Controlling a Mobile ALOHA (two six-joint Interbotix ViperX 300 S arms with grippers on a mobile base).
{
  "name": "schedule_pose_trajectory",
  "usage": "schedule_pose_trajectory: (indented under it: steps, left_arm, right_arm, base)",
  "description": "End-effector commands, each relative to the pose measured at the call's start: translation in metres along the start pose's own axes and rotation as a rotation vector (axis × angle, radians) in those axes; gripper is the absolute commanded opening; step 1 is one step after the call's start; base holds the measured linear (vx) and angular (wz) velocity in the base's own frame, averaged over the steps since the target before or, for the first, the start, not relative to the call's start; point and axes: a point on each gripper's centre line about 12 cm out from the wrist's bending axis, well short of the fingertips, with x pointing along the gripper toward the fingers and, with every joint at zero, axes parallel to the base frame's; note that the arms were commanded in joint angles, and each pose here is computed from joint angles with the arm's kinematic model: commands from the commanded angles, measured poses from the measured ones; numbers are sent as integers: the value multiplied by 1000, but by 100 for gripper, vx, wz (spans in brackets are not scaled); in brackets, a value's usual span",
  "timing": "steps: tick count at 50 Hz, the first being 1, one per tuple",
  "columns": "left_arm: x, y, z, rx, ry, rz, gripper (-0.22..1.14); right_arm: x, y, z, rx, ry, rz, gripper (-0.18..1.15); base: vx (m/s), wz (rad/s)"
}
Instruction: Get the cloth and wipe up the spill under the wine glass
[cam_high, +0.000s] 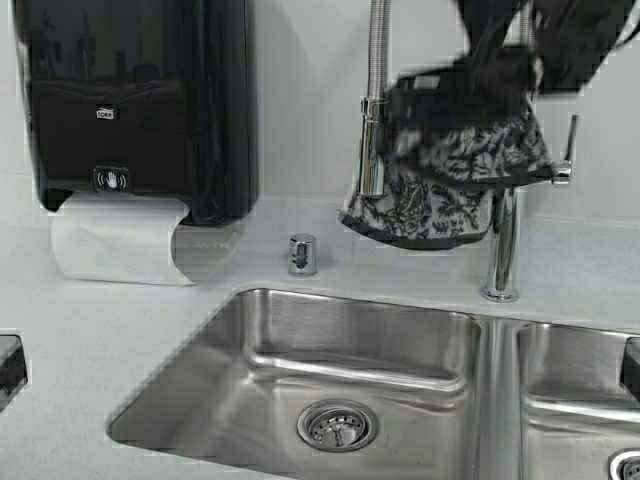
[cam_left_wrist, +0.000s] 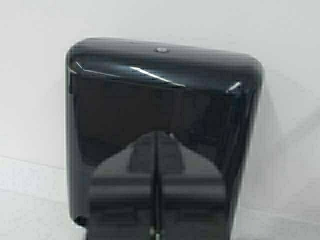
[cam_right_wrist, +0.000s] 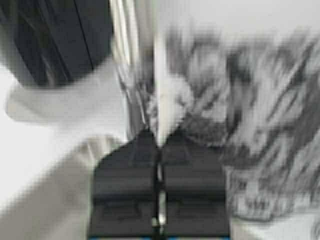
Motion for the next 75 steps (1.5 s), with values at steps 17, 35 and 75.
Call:
schedule_pose_trajectory:
  steps: [17,35,75]
  left_arm:
    - [2,0,-1,6,8,0,2]
    - [2,0,-2,6,12,0,2]
    - [2,0,0,-15,6,1,2]
  right_arm:
    - [-34,22,141,-45,-166,38,7]
    - [-52,48,210,-76,-332,104,7]
    - [-191,88,252,-58,-451,277,7]
  base:
    - [-5,0]
    - [-14,-2]
    - [-10,20]
